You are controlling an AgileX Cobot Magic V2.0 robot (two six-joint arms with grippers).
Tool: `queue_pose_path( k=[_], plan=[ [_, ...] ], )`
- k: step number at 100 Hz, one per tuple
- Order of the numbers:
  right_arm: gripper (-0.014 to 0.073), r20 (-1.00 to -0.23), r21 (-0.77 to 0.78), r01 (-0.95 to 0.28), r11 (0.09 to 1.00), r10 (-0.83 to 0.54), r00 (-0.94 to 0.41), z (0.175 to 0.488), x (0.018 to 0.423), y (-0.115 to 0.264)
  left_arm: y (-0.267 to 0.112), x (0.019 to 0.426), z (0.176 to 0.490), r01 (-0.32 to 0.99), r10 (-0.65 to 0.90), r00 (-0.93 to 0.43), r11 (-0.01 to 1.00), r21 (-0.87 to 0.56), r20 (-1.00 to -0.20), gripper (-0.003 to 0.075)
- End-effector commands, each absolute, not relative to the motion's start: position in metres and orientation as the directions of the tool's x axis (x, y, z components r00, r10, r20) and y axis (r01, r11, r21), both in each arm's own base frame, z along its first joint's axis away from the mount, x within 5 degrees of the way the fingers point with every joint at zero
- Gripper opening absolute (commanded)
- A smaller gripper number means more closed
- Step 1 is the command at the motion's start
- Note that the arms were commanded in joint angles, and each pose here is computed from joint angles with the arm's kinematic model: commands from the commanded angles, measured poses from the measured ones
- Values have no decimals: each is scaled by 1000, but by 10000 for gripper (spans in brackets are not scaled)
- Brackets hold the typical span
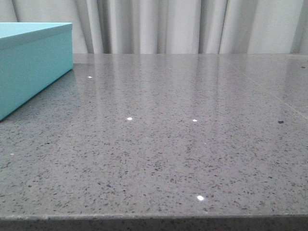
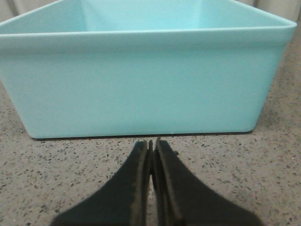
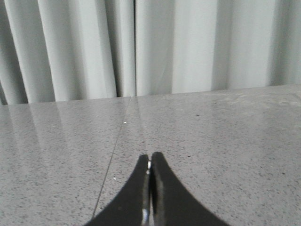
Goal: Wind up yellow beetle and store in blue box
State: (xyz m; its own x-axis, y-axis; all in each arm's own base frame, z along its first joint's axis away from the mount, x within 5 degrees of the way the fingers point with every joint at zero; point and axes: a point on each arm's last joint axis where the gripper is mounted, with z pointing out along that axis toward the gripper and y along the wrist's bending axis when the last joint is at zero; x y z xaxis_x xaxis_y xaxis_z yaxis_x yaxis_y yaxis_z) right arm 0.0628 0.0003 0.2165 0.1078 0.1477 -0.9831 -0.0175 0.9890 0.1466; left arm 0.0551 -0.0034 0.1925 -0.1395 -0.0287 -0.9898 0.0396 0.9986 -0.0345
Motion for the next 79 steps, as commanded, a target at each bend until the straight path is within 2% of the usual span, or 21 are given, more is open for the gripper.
queue_pose_path(
  k=[1, 79],
  plan=[
    [-67, -972, 120, -16, 993, 121, 203, 222, 58, 0, -3, 54, 194, 34, -48, -55, 998, -50, -997, -19],
    [-67, -979, 111, 0, 994, 110, 170, 216, 53, -1, -3, 54, 194, 34, -48, -55, 998, -50, -997, -19]
  ],
)
